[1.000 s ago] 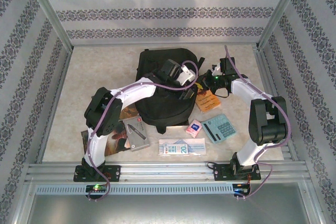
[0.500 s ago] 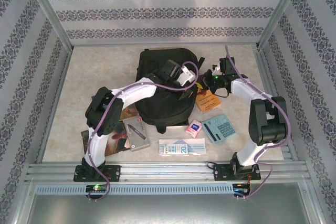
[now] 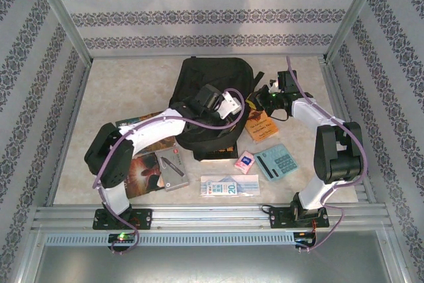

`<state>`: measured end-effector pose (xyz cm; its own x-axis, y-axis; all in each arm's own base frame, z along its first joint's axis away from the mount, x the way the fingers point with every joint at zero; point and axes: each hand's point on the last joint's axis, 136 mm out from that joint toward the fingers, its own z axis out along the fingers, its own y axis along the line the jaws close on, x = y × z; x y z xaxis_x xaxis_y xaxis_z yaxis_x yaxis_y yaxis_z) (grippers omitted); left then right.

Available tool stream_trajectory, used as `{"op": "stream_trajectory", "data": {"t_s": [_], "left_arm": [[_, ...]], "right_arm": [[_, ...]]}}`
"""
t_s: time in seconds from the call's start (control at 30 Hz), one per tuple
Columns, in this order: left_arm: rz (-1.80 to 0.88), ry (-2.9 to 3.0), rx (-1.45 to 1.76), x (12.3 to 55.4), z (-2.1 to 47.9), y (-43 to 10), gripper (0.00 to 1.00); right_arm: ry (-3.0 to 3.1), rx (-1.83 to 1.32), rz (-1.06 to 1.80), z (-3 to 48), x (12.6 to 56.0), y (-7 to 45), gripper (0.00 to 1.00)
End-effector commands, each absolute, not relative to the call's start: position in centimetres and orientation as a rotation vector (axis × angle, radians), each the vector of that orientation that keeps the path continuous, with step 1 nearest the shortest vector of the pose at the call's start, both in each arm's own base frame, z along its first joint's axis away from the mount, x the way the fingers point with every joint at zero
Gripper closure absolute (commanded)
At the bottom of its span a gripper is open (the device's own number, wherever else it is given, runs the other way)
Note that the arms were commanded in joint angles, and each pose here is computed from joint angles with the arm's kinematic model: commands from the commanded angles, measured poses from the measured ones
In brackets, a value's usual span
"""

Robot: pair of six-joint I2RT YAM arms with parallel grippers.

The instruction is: Pack the student bag

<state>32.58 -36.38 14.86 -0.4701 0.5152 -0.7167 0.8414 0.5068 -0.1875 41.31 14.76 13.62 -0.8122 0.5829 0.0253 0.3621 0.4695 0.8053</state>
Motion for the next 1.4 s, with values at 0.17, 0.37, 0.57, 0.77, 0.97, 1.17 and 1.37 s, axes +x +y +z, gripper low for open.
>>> {"op": "stream_trajectory", "data": {"t_s": [0.17,0.37,0.57,0.77,0.97,1.17,1.37], "left_arm": [[-0.533,2.146,1.142,30.2,16.8,-32.2,1.00],[-0.391,2.180,1.095,29.2,16.5,-28.7,1.00],[-0.268,2.176,1.088,28.8,17.3,-26.3,1.00],[-0.338,2.168,1.110,29.6,18.8,-29.0,1.00],[-0.387,2.105,1.163,30.4,21.4,-33.6,1.00],[-0.415,2.030,1.254,29.8,23.8,-38.2,1.00],[-0.441,2.006,1.284,28.9,23.9,-40.1,1.00]], "right_arm": [[2.423,0.817,1.081,14.8,44.2,11.8,1.00],[2.483,0.793,0.969,14.2,44.2,10.9,1.00],[2.549,0.761,0.830,13.8,44.0,10.1,1.00],[2.576,0.742,0.745,15.4,42.4,11.6,0.55],[2.581,0.971,0.555,17.0,38.3,9.1,0.42],[2.510,1.115,0.647,19.5,35.4,9.3,0.39],[2.487,1.152,0.924,19.5,34.0,12.6,0.37]]}}
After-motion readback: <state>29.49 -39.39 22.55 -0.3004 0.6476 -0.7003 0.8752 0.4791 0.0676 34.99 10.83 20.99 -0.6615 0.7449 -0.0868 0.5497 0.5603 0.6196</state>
